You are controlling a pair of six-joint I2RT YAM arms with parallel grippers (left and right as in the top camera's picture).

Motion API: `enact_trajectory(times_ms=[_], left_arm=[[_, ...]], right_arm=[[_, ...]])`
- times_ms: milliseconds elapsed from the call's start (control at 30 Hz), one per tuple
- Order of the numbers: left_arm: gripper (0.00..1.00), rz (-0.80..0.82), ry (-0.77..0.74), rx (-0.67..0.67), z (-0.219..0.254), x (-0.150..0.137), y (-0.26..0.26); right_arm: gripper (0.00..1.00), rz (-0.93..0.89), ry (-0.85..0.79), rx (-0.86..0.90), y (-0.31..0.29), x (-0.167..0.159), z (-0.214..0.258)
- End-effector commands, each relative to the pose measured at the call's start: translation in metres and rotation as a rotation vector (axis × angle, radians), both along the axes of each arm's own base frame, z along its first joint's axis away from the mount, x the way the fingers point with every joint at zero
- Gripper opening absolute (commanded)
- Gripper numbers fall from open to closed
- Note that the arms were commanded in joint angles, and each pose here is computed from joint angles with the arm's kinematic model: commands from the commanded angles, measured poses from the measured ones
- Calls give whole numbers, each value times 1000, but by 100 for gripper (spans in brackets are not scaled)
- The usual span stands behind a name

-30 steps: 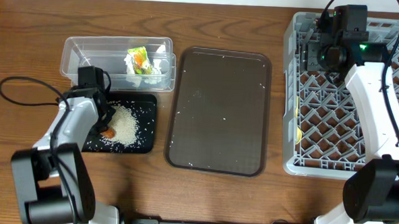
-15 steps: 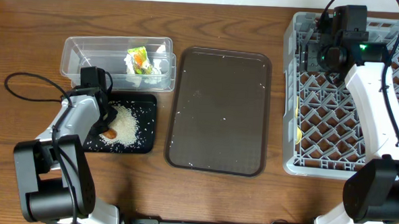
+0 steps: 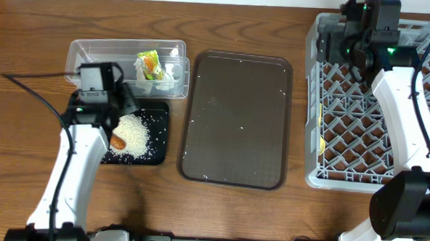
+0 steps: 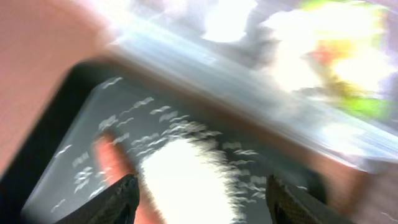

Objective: Sort waste into correct bins and load items into the dishwasher rack

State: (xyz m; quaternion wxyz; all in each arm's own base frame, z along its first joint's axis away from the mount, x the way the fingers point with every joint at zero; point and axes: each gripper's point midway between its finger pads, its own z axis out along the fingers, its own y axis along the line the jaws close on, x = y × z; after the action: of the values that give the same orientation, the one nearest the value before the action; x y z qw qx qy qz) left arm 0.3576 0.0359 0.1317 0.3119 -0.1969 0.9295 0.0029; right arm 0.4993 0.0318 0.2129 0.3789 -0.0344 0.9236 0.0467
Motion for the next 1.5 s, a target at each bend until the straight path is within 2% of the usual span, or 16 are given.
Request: enact_trajectory(times_ms=[0,100,200,400,567,800,967,1133,1167,1233,1467], left_arm=[[67,-331,-82,-3,23,14,-56],[67,-432,-70,28,20,12,-77],[68,-433,-21,14,13,2,-79],[72,-364,185,-39,10,-42,-66],[71,-328,217,-54,20,-64,-59],[71,-331,84,-37,52,-84,-58],[71,-332,-62,-16,79,-103,-57],[72,-325,-177,0,90,-128,-55],[81,-326,-194,2,90,-133,-55],[87,-326,-221,6,91,-139,-54],[89,-326,-273,12,100,-136,-55]], right_arm=[[96,101,-69,31,23,10,11],[97,125,-125,29,24,18,22],[97,84,-91,56,15,14,16],[99,-57,131,113,-21,-23,-17],[99,-135,227,130,-48,-55,-18],[99,-192,217,81,-65,-90,9],[99,-174,93,66,-61,-112,20],[99,-167,-76,59,-55,-148,24],[99,-174,-111,51,-56,-156,25],[99,-196,-163,28,-60,-168,27],[99,-223,-234,16,-61,-195,25]])
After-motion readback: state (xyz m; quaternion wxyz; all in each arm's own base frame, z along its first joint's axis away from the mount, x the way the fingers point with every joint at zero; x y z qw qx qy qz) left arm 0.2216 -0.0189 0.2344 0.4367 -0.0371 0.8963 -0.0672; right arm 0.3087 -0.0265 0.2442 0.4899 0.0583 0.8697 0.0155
